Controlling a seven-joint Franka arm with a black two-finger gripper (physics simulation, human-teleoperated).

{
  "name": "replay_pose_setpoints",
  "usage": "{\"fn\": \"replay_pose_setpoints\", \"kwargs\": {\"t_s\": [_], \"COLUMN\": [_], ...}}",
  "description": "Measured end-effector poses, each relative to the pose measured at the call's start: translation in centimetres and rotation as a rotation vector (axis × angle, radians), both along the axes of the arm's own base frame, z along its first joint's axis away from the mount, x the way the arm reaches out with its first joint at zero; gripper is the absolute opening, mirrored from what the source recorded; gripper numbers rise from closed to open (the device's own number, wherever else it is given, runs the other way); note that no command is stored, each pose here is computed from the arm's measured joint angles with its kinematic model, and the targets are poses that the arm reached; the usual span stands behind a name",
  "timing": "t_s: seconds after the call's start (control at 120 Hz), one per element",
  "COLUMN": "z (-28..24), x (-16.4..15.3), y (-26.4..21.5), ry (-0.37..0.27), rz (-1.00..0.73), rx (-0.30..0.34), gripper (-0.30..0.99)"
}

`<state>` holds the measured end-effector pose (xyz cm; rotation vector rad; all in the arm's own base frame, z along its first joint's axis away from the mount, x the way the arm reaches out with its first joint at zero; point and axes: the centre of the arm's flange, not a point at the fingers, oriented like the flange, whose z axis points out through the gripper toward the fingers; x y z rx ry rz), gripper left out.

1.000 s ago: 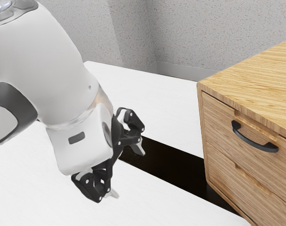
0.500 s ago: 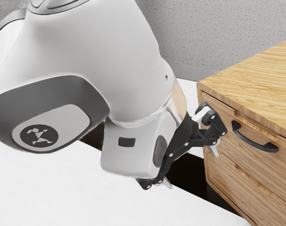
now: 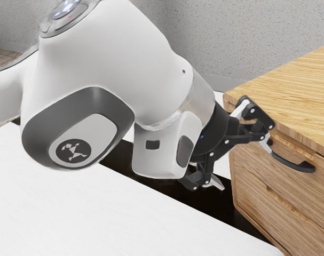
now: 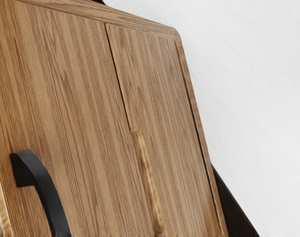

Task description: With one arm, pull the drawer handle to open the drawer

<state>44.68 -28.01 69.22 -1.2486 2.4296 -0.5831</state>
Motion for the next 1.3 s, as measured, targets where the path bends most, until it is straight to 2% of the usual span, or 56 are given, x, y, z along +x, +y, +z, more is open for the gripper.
{"fn": "replay_pose_setpoints", "kwargs": {"t_s": [0.225,0.55,0.833,1.108,1.225,1.3], "z": [-1.8,-4.0,-5.3,-6.2,-5.6,-5.3], "x": [2.4,4.4,5.3,5.9,5.5,4.8], "y": [0.6,1.1,1.2,1.3,1.4,1.7], "ry": [-0.020,-0.023,-0.020,-0.013,-0.018,-0.019], "rz": [0.001,0.007,0.010,0.016,0.017,0.016], "rx": [-0.013,-0.029,-0.038,-0.047,-0.058,-0.066], "gripper": [0.67,0.67,0.67,0.74,0.50,0.41]}}
